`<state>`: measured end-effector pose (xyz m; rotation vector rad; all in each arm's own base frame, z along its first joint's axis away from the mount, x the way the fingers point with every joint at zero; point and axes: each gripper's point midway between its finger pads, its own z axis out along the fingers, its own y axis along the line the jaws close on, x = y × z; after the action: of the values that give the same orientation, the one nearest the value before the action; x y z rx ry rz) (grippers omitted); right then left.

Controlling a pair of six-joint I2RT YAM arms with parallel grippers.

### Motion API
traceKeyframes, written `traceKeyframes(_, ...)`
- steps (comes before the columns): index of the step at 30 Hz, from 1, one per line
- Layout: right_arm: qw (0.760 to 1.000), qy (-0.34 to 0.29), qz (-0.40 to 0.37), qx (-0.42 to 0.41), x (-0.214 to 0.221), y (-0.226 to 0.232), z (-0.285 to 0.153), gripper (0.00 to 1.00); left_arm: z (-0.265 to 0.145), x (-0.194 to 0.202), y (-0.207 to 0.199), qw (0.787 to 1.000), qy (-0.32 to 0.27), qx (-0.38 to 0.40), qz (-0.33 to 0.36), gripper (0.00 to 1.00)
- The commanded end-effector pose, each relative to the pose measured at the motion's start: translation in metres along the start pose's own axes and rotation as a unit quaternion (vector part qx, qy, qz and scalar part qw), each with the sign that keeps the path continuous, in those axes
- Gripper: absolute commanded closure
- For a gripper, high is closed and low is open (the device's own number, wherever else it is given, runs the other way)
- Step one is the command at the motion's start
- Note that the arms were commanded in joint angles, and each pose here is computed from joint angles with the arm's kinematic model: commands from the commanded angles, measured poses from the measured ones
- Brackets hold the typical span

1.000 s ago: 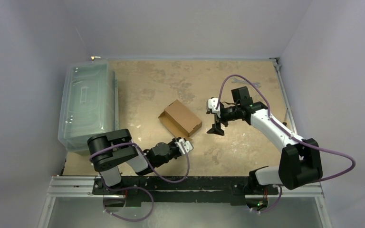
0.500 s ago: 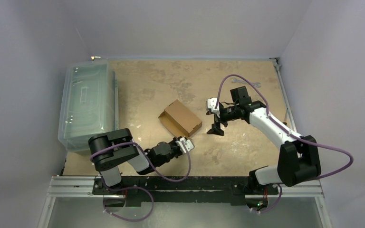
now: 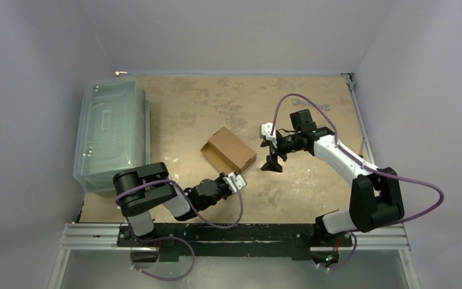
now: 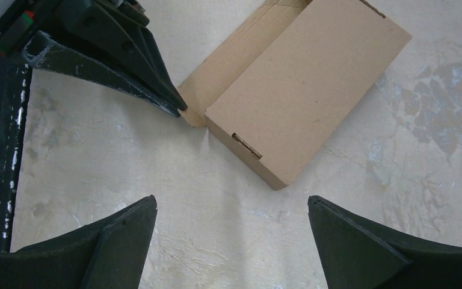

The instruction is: Fold the paper box

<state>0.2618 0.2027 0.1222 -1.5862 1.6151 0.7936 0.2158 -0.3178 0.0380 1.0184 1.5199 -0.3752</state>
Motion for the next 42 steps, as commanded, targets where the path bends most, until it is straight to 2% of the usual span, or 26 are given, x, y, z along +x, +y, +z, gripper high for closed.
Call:
traceKeyframes(1,0.999,-0.025,0.042,0.014,-0.018,-0.016,0.004,0.01,0.003,-0.007,0.001,1.000,-0.007,-0.011,-0.026,1.00)
traceKeyframes(10,0.979,-0.084,0.170,0.069,-0.035,-0.040,0.012,0.03,-0.002,-0.003,0.006,0.998,-0.003,-0.031,-0.049,1.00)
traceKeyframes(14,0.958,-0.100,0.251,0.097,-0.031,-0.053,0.019,0.04,-0.003,-0.002,0.009,0.998,-0.004,-0.037,-0.055,1.00)
traceKeyframes(19,0.929,-0.102,0.346,0.086,-0.018,-0.057,0.037,0.05,-0.004,-0.004,0.010,0.997,-0.005,-0.042,-0.060,1.00)
traceKeyframes(29,0.900,-0.094,0.415,0.094,-0.002,-0.064,0.050,0.15,-0.003,-0.006,0.014,0.996,-0.004,-0.048,-0.074,1.00)
traceKeyframes(42,0.886,-0.063,0.449,0.095,0.019,-0.064,0.061,0.26,-0.002,-0.008,0.019,0.994,-0.004,-0.049,-0.097,1.00)
